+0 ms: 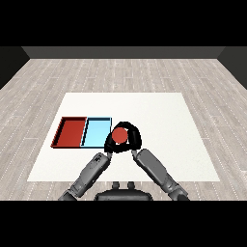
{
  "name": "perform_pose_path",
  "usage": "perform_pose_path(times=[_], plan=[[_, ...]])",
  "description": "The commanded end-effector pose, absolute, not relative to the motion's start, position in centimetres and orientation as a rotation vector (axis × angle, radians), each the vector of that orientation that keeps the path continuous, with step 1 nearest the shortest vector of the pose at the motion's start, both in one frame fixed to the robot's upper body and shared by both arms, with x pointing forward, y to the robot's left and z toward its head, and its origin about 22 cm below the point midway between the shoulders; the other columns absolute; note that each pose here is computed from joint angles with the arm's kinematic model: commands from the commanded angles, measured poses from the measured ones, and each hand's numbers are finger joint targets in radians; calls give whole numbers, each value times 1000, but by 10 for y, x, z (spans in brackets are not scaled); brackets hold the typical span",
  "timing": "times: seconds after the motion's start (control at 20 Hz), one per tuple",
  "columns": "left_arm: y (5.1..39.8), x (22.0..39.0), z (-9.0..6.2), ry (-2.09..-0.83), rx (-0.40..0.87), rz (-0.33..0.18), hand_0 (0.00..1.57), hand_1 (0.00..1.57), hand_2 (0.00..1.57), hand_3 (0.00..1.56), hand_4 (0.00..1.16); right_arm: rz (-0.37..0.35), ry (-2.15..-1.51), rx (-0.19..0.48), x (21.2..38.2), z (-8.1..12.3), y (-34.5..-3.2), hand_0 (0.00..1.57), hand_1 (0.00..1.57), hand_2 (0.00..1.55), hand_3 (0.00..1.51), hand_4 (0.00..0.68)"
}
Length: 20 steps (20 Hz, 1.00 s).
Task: Pick the red can and put it in the red box
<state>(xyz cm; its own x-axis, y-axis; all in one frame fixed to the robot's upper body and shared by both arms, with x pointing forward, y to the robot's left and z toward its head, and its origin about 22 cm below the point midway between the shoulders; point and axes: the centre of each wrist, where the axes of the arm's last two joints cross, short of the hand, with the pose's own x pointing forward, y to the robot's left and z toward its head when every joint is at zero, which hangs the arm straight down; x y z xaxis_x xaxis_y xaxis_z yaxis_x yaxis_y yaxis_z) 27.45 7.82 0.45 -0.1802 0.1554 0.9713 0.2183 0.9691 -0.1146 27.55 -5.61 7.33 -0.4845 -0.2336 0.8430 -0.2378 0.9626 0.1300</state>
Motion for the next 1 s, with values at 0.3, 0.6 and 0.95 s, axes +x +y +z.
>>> perform_pose_path(times=[0.3, 0.6, 0.95], plan=[[56, 266, 11, -1733, -185, 7, 1571, 1571, 1561, 1480, 1122, -16, -2090, 330, 268, 76, -54, 1488, 1488, 1443, 1389, 649], [74, 286, -6, -1800, -167, 41, 1571, 1571, 1560, 1478, 1136, 12, -2071, 350, 275, 72, -75, 1498, 1498, 1444, 1393, 646], [73, 280, 3, -1897, -164, 85, 1571, 1571, 1571, 1513, 1147, 57, -2013, 287, 272, 76, -57, 0, 0, 0, 0, 0]])
